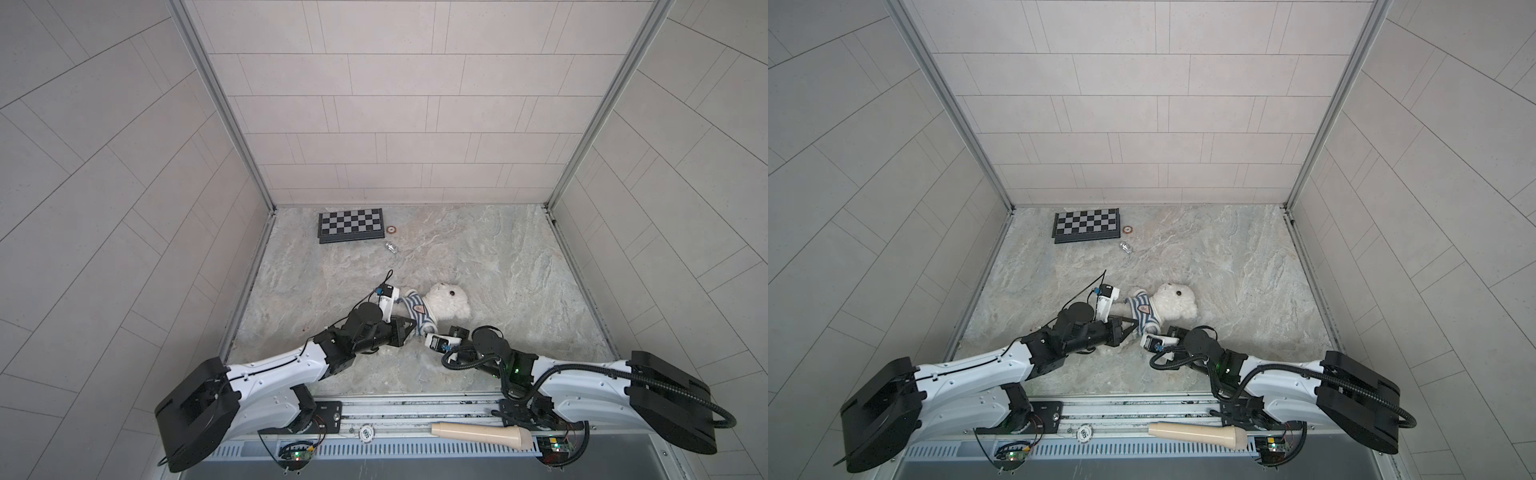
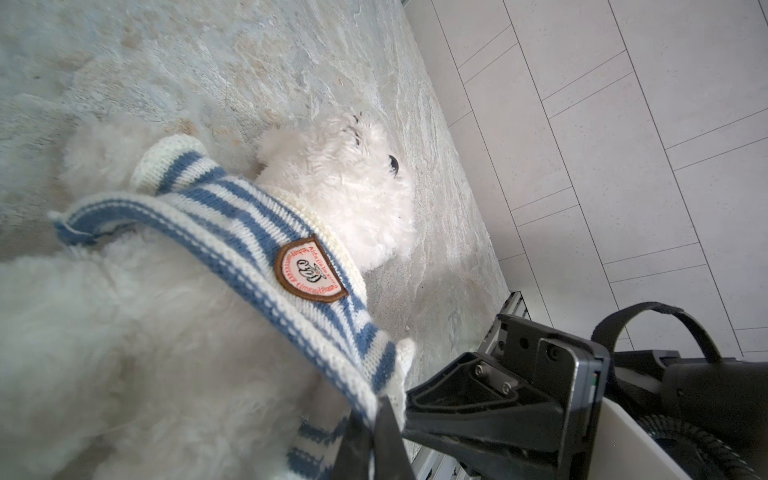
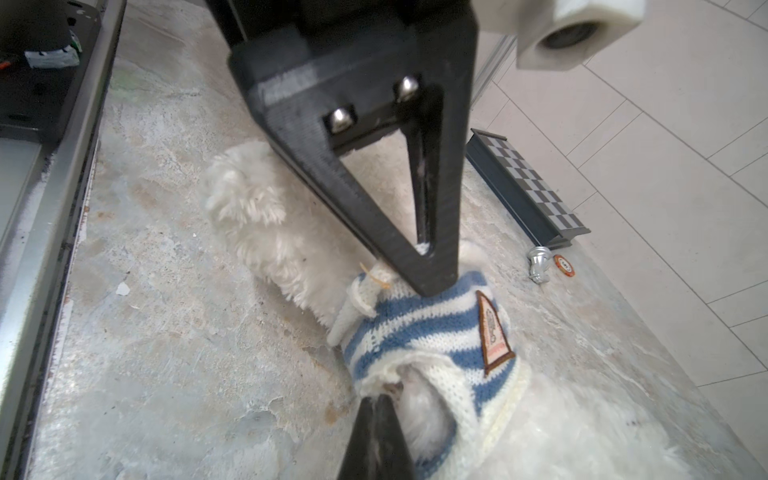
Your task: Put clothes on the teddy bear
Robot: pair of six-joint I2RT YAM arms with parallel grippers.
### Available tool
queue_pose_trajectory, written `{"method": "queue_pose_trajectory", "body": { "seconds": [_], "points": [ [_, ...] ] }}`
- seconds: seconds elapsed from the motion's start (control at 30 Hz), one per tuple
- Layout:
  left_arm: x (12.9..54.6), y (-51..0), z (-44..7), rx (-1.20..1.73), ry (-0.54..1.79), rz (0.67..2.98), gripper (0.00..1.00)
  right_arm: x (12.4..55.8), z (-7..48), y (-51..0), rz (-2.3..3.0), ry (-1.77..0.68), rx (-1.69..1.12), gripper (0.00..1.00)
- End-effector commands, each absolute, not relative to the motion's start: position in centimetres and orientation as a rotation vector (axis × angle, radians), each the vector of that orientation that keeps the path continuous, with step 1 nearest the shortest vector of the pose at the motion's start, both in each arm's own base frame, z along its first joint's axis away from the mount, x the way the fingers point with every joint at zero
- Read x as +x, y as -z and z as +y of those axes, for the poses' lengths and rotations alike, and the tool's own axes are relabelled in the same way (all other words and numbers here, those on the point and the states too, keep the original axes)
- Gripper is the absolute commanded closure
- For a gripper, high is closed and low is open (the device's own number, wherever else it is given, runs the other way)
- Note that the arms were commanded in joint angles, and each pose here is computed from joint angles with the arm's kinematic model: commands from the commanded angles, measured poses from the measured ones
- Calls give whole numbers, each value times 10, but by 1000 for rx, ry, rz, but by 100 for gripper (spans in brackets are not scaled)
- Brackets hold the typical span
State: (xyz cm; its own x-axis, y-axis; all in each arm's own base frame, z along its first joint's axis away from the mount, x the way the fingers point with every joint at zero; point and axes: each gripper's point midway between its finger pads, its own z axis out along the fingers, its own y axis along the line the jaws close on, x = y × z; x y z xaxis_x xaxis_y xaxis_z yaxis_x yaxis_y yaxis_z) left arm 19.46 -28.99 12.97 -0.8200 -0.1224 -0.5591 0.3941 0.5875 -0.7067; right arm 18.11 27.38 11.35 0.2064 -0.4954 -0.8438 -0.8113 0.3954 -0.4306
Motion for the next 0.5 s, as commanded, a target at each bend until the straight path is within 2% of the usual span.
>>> {"method": "queue_pose_trajectory", "body": {
  "seconds": [0.0,0.33,0.47],
  "points": [
    [197,-144,-299,230,1239,2201,100,185,269,-124,1418,-277,-1214,100],
    [196,-147,-303,226,1275,2192,100,195,261,-112,1476,-180,-1227,98],
    [195,-151,-303,227,1279,2183,100,195,266,-109,1469,-188,-1245,94]
  ]
}}
